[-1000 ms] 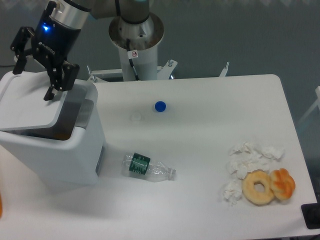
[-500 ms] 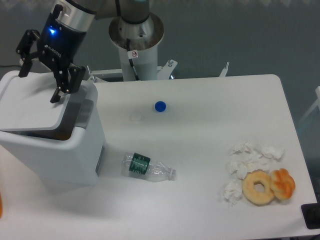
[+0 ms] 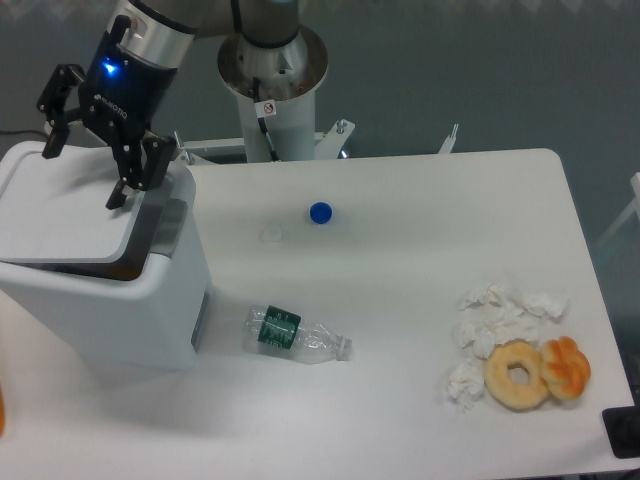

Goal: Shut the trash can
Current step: 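Press the gripper down on the lid to seat it shut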

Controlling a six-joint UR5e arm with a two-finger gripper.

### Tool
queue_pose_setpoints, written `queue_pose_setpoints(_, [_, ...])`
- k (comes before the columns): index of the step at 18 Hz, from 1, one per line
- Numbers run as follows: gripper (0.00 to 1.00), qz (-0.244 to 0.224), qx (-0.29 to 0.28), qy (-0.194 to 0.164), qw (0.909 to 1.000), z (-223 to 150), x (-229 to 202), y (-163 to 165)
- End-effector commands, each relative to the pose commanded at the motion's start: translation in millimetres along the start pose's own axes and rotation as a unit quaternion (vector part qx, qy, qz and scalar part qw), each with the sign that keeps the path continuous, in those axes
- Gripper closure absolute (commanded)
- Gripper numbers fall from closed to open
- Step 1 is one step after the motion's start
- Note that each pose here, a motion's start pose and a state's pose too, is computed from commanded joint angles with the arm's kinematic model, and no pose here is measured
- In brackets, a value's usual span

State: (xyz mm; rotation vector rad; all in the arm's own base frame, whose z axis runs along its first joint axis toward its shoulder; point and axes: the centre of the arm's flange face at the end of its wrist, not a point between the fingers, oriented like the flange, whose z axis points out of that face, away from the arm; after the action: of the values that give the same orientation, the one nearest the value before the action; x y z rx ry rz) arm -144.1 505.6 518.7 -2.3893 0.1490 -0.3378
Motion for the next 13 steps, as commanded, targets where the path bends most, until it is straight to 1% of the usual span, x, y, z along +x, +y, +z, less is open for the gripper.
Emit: queue_pose_setpoints(13, [0.0, -0.01, -0.008, 0.006, 0.9999, 10, -5, 7])
